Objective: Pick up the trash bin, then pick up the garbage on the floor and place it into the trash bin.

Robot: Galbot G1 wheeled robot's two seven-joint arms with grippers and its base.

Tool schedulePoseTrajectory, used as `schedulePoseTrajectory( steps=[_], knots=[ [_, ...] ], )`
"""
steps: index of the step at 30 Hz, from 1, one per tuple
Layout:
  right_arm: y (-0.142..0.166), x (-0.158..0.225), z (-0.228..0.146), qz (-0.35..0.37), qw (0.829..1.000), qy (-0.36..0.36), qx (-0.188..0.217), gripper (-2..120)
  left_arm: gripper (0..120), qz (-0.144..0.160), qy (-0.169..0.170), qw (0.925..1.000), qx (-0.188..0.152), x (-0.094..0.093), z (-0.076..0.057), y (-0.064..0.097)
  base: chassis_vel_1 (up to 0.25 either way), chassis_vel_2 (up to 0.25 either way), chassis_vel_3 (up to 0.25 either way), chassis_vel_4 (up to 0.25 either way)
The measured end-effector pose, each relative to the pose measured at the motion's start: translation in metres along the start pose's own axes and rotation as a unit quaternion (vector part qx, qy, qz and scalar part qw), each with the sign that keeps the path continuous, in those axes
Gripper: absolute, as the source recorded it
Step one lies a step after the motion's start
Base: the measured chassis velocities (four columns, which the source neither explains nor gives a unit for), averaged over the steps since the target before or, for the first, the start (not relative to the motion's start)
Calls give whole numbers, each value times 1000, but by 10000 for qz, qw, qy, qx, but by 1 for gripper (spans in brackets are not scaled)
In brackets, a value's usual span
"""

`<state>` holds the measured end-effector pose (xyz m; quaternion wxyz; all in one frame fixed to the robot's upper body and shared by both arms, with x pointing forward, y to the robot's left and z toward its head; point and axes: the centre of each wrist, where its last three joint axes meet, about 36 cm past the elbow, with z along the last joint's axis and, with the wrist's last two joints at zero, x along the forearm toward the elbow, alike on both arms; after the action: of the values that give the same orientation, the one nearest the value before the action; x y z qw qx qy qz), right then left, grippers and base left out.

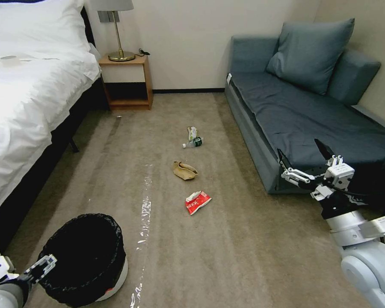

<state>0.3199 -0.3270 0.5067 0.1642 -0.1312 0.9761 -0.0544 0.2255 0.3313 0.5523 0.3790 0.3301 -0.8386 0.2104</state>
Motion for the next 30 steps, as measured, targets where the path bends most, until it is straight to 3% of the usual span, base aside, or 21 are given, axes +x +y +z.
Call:
schedulePoseTrajectory(
  steps=[10,18,30],
  knots=[
    [2,0,3,-4,10000,24,-10,100,99,-15,-68,10000,20,-1,-2,3,0,0,0,0],
    [0,1,5,13,10000,67,1,100,99,-268,-66,9996,110,-29,-3,14,0,0,0,0],
    [-2,1,8,47,10000,58,7,100,99,-63,103,9997,227,-55,-5,18,0,0,0,0]
  ],
)
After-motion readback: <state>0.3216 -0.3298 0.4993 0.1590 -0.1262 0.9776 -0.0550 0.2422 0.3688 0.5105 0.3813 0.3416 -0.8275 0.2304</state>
